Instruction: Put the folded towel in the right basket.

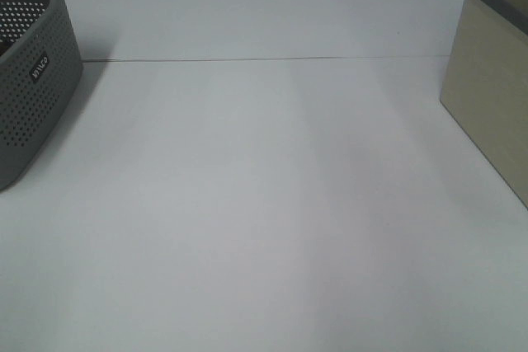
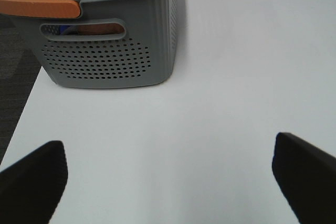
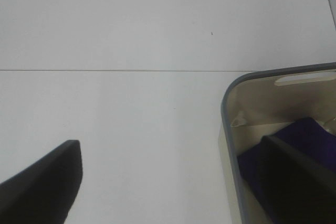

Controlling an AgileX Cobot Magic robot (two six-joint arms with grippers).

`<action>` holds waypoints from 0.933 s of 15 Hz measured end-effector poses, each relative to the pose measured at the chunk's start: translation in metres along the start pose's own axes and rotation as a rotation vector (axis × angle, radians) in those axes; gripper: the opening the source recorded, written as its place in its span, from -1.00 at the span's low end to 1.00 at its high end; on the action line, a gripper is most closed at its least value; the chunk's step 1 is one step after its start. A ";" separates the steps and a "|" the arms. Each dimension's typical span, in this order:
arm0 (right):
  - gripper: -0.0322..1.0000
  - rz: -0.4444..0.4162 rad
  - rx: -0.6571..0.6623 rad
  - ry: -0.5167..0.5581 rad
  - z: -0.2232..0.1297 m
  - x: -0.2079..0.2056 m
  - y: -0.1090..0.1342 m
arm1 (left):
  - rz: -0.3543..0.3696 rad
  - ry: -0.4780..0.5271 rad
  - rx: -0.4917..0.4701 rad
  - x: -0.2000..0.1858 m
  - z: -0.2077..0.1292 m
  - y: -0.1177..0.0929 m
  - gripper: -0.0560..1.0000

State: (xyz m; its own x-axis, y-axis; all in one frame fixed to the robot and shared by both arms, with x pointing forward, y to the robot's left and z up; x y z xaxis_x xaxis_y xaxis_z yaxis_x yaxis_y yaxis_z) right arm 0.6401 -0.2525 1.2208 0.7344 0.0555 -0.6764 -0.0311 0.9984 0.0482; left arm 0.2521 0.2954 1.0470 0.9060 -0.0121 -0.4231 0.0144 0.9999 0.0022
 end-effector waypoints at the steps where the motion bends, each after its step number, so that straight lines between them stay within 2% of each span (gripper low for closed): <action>1: 0.75 0.012 -0.004 -0.019 0.000 -0.014 0.004 | 0.000 0.000 0.000 0.000 0.000 0.000 0.98; 3: 0.75 0.016 0.010 -0.045 -0.007 -0.044 0.002 | 0.000 0.000 0.000 0.000 0.000 0.000 0.98; 5: 0.75 0.008 0.012 -0.029 -0.036 -0.082 -0.004 | 0.000 0.000 0.000 0.000 0.000 0.000 0.98; 6: 0.75 -0.008 0.006 -0.001 -0.079 -0.117 -0.011 | 0.000 0.000 0.000 0.000 0.000 0.000 0.98; 7: 0.75 -0.012 0.005 0.006 -0.106 -0.134 -0.015 | 0.000 0.000 0.000 0.000 0.000 0.000 0.98; 8: 0.75 -0.012 0.005 0.006 -0.106 -0.134 -0.015 | 0.000 0.000 0.000 0.000 0.000 0.000 0.98; 9: 0.75 -0.015 0.002 0.003 -0.130 -0.151 -0.019 | 0.000 0.000 0.000 0.000 0.000 0.000 0.98; 10: 0.75 -0.013 0.003 -0.019 -0.182 -0.180 -0.025 | 0.000 0.000 0.000 0.000 0.000 0.000 0.98; 13: 0.75 -0.009 0.005 -0.058 -0.258 -0.202 -0.034 | 0.000 0.000 0.000 0.000 0.000 0.000 0.98; 14: 0.75 -0.009 0.005 -0.062 -0.270 -0.202 -0.036 | 0.000 0.000 0.000 0.000 0.000 0.000 0.98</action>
State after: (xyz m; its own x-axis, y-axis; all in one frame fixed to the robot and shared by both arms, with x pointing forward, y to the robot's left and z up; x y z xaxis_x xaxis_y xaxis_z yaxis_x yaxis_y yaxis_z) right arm 0.3095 -0.2956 1.1575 0.7751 0.0457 -0.6302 -0.0212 0.9987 0.0464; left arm 0.2521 0.2954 1.0470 0.9060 -0.0121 -0.4231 0.0144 0.9999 0.0022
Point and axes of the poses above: a point on each arm's last joint axis where the gripper is mounted, x pointing out along that axis toward the gripper, y along the wrist's bending axis when the last joint is at zero, z = x × y, the point moved 2 cm from there along x, pointing out along that axis toward the gripper, and after that the axes turned 3 degrees about x, right-handed, at the moved point
